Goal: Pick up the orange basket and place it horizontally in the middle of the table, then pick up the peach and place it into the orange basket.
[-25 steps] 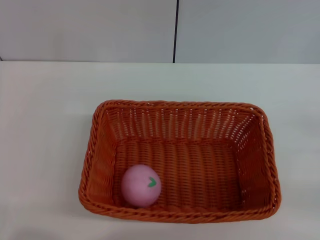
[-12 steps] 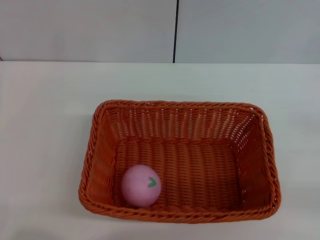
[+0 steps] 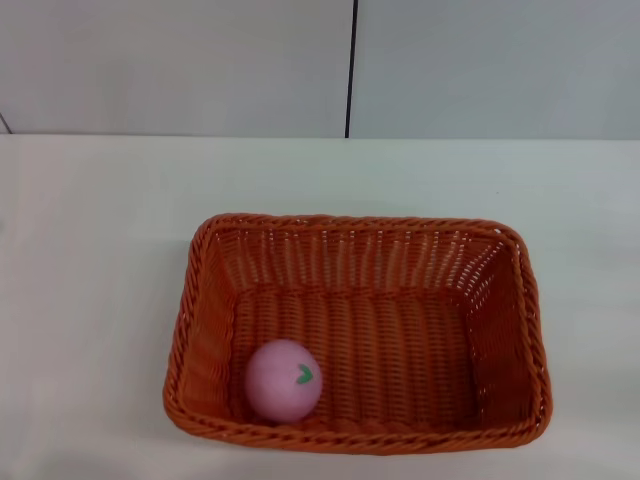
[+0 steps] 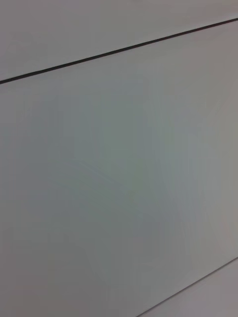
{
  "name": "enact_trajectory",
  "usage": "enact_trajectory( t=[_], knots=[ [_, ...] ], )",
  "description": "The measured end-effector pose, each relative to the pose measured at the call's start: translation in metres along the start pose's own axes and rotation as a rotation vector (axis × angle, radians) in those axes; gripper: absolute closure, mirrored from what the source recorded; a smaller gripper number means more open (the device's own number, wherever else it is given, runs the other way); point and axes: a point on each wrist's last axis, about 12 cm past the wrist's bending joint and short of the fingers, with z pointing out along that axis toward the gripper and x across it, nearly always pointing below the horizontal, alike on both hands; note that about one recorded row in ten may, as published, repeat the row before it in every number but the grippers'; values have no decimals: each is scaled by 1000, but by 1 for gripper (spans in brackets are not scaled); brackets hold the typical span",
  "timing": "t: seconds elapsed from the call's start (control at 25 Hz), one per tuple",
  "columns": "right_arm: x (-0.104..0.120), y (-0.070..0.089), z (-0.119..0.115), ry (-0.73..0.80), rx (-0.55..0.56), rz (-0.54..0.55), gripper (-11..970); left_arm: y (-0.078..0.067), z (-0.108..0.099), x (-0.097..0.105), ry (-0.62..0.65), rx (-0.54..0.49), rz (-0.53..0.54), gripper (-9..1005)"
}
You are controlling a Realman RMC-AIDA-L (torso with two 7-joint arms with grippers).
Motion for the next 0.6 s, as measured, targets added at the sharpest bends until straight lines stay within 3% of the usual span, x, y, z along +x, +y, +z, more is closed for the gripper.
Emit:
enact_trajectory(
  t=[0.6],
  knots=[
    [0,0,0,0,0,0,960,0,0,0,0,0,0,988]
  ],
)
